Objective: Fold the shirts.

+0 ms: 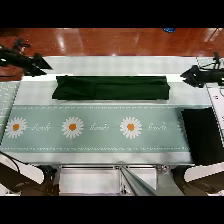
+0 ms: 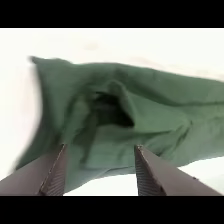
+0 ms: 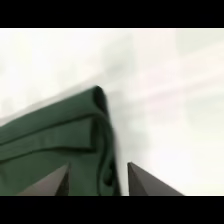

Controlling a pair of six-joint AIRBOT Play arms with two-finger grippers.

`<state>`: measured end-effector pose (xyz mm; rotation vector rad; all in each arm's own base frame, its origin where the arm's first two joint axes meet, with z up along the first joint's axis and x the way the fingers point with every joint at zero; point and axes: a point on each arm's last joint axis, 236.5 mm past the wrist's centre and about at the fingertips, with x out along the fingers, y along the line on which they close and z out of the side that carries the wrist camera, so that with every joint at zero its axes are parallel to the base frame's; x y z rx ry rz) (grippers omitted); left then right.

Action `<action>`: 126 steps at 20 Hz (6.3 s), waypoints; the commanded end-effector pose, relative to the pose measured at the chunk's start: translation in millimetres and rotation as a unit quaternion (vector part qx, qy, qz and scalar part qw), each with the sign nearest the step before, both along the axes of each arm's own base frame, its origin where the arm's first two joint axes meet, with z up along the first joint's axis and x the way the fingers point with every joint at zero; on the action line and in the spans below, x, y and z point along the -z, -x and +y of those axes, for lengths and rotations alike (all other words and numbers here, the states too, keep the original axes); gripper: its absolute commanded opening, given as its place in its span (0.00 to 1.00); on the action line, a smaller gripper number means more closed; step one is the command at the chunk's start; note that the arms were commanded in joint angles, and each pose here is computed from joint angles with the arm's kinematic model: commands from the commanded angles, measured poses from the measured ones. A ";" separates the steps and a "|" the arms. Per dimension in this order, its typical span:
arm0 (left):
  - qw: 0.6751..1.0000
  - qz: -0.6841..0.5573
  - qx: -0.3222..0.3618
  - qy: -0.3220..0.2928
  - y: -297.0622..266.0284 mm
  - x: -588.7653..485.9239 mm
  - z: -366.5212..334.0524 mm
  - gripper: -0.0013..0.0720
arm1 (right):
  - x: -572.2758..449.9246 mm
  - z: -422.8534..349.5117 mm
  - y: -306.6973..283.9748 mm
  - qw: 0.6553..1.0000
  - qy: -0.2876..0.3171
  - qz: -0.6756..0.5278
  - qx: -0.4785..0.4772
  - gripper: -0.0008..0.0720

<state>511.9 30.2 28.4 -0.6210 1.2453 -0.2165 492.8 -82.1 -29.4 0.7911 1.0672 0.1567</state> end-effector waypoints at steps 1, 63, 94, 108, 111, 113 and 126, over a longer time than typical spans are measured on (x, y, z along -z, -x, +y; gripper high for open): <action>0.993 -0.093 -0.036 -0.070 4.0 -70.7 36.4 0.71 | 12.3 -17.5 28.6 0.999 0.009 0.044 0.010 0.58; 0.962 -0.271 0.012 -0.036 152.6 -180.0 -93.6 0.04 | -113.9 433.5 55.8 0.940 -0.041 -0.117 -0.317 0.04; 0.990 -0.139 0.003 -0.003 236.4 -29.8 -115.7 0.04 | 54.6 222.8 187.1 0.994 -0.067 0.090 -0.011 0.58; 0.991 -0.134 0.007 -0.002 238.7 -28.8 -116.7 0.04 | 23.6 325.6 104.9 0.974 -0.126 0.033 -0.185 0.04; 0.991 -0.134 0.007 -0.002 238.7 -28.6 -116.7 0.04 | -51.0 346.9 90.6 0.957 -0.138 -0.019 -0.253 0.04; 0.991 -0.135 0.007 -0.003 238.3 -28.8 -116.5 0.04 | -111.1 346.8 71.6 0.953 -0.108 -0.083 -0.269 0.04; 0.991 -0.135 0.005 -0.001 237.9 -28.7 -117.0 0.04 | -279.7 142.0 49.7 0.985 0.025 -0.135 -0.105 0.04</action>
